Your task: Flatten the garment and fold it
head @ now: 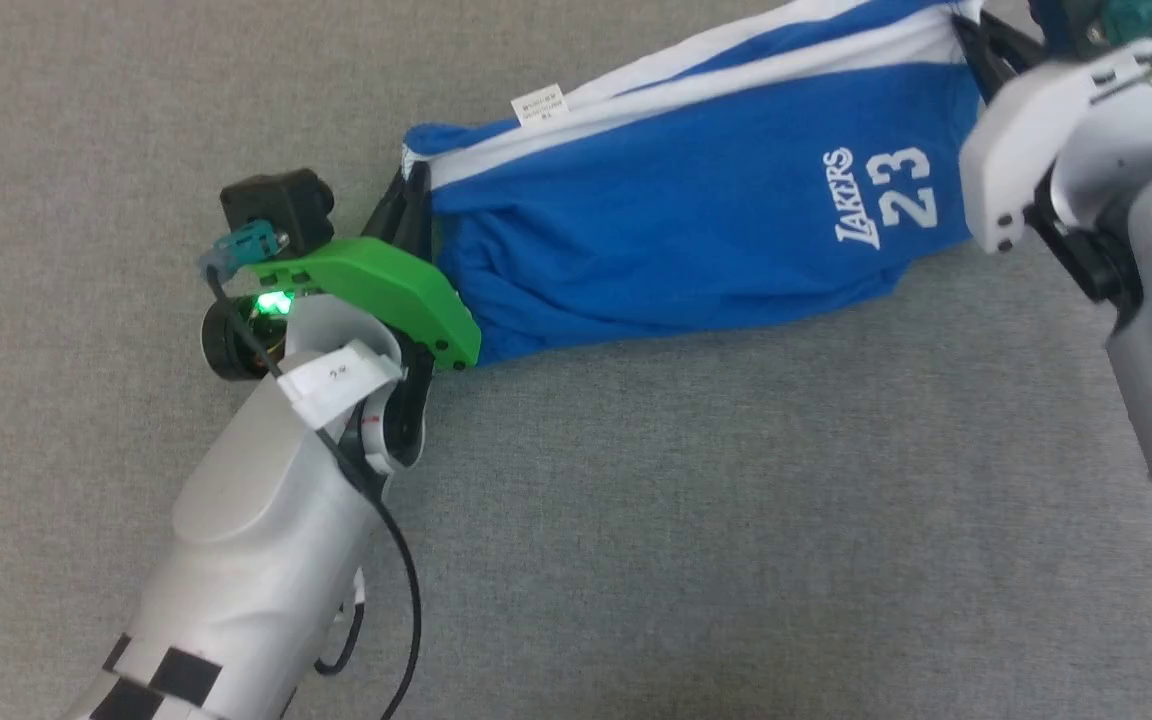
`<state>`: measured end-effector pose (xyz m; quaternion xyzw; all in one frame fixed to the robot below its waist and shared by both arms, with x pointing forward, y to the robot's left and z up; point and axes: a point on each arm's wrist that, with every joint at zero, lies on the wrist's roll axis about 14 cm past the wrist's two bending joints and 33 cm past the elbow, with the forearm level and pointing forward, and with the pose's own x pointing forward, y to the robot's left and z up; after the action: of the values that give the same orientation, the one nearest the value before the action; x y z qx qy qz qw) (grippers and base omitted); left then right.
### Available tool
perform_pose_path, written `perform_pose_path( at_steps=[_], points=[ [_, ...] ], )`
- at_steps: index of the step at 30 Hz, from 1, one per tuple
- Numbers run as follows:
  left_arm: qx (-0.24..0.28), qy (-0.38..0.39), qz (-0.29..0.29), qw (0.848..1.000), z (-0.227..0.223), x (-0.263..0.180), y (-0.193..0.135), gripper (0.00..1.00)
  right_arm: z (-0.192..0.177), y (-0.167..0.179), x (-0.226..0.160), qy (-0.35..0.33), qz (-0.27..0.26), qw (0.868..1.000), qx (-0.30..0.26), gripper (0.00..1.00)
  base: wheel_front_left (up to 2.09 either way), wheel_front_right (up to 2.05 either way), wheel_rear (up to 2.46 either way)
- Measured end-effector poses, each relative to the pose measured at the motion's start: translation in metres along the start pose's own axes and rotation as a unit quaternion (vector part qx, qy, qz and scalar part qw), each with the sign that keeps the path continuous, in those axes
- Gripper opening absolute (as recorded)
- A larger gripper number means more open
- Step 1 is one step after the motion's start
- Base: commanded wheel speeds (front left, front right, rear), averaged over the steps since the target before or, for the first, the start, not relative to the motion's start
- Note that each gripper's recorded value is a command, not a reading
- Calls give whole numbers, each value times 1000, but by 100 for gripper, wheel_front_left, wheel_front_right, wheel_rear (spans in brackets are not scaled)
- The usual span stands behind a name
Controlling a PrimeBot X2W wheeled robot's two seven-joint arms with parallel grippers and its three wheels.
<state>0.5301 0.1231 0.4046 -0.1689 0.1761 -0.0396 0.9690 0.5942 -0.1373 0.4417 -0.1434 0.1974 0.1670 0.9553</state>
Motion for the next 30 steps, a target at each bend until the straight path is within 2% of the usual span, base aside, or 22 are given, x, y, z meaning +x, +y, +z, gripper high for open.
perform_pose_path(
  at_steps=[6, 15, 16, 17, 18, 19, 20, 21, 30],
  points=[
    [3, 37, 22, 999, -20, 12, 15, 0, -28, 16, 30, 64, 29, 997, -15, 0, 0, 0, 0],
    [11, 65, 10, 998, -26, 20, 11, 0, -49, 26, 52, 142, 50, 988, -14, 0, 0, 0, 0],
    [11, 66, 8, 998, -26, 19, 10, 24, -48, 26, 53, 149, 51, 988, -10, 0, 0, 0, 0],
    [11, 67, 7, 998, -26, 19, 10, 66, -48, 26, 55, 152, 52, 987, -8, 0, 0, 0, 0],
    [12, 66, 6, 998, -25, 19, 9, 100, -46, 26, 56, 153, 52, 987, -6, 0, 0, 0, 0],
    [13, 65, 4, 998, -24, 18, 7, 100, -46, 26, 56, 154, 52, 987, -5, 10, 0, 0, 0],
    [14, 63, 0, 998, -23, 18, 5, 100, -45, 26, 57, 153, 53, 987, -3, 78, 0, 0, 0],
    [15, 57, -6, 998, -19, 17, 1, 100, -44, 26, 56, 152, 54, 987, 0, 100, 0, 0, 0],
    [29, -22, -8, 999, 12, -8, -8, 100, -16, 22, 41, 75, 47, 996, 12, 100, 0, 0, 0]
  ],
)
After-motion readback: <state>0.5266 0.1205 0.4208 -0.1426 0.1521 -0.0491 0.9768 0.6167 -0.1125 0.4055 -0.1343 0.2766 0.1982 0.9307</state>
